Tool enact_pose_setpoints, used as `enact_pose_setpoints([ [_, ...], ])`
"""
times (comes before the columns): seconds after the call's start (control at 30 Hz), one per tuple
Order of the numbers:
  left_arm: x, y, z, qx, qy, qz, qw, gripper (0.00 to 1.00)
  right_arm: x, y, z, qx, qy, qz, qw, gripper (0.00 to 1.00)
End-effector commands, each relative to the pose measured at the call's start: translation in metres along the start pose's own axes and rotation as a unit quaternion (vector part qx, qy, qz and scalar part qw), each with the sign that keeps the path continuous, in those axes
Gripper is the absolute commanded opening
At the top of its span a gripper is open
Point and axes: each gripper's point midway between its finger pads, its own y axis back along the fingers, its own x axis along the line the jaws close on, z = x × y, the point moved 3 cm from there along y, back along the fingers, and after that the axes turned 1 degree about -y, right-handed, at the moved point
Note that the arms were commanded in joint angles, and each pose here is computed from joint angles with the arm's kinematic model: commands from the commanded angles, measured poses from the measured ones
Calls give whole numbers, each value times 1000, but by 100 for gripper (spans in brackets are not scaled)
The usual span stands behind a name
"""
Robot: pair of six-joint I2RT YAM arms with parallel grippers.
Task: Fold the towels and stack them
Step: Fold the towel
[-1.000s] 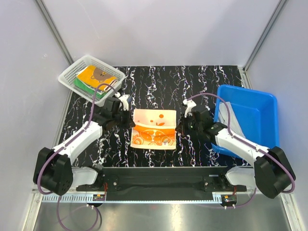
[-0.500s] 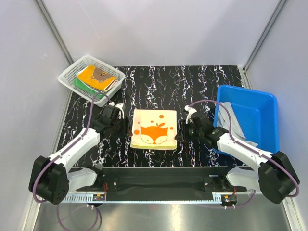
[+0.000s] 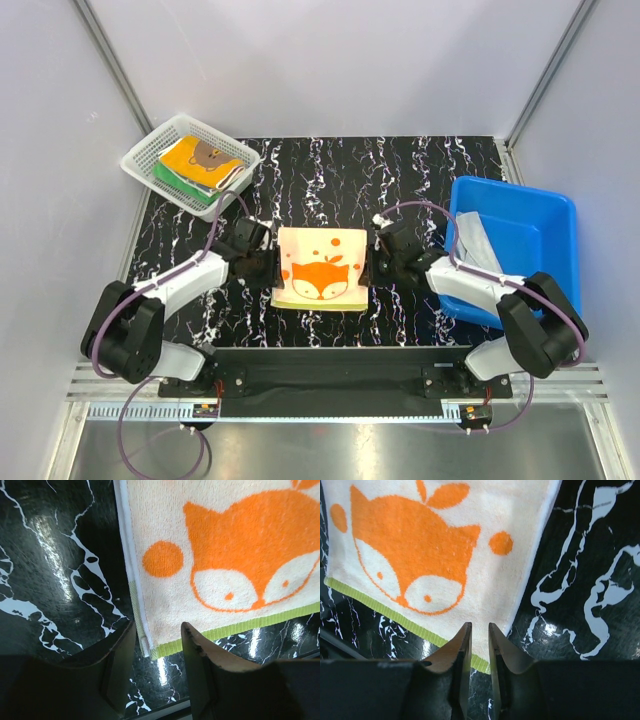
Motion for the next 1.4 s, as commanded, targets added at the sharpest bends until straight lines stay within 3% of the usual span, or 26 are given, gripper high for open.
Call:
enact_pose_setpoints([
  [0.0,-6,-5,2,-7,-4,-15,1000,46,6,5,0,-19,-23,6,1000,27],
  [0.3,3,-19,-17,31,-1,9,999,35,5,15,-1,-26,-32,0,999,28],
  [0.4,4,-21,-22,41,0,13,999,19,-1,10,-10,-12,-48,-10,999,28],
  [0.47,6,-18,-24,44,-3,25,999,0,-3,8,-14,-8,-58,-13,998,27],
  [0.73,-6,7,-6,28,2,29,999,0,-13,8,-17,-11,-59,-38,997,29],
  [0.9,1,1,-15,35,17,41,998,0,-14,6,-20,-7,-63,-39,997,30],
  [1.03,6,-9,-22,50,24,49,997,1,-10,5,-24,1,-76,-29,997,37],
  [1.23,13,1,-12,36,11,84,996,32,-13,4,-36,14,-95,-44,994,39],
  [1.37,1,12,-6,26,8,52,998,37,-5,-1,-40,16,-104,-13,994,35],
])
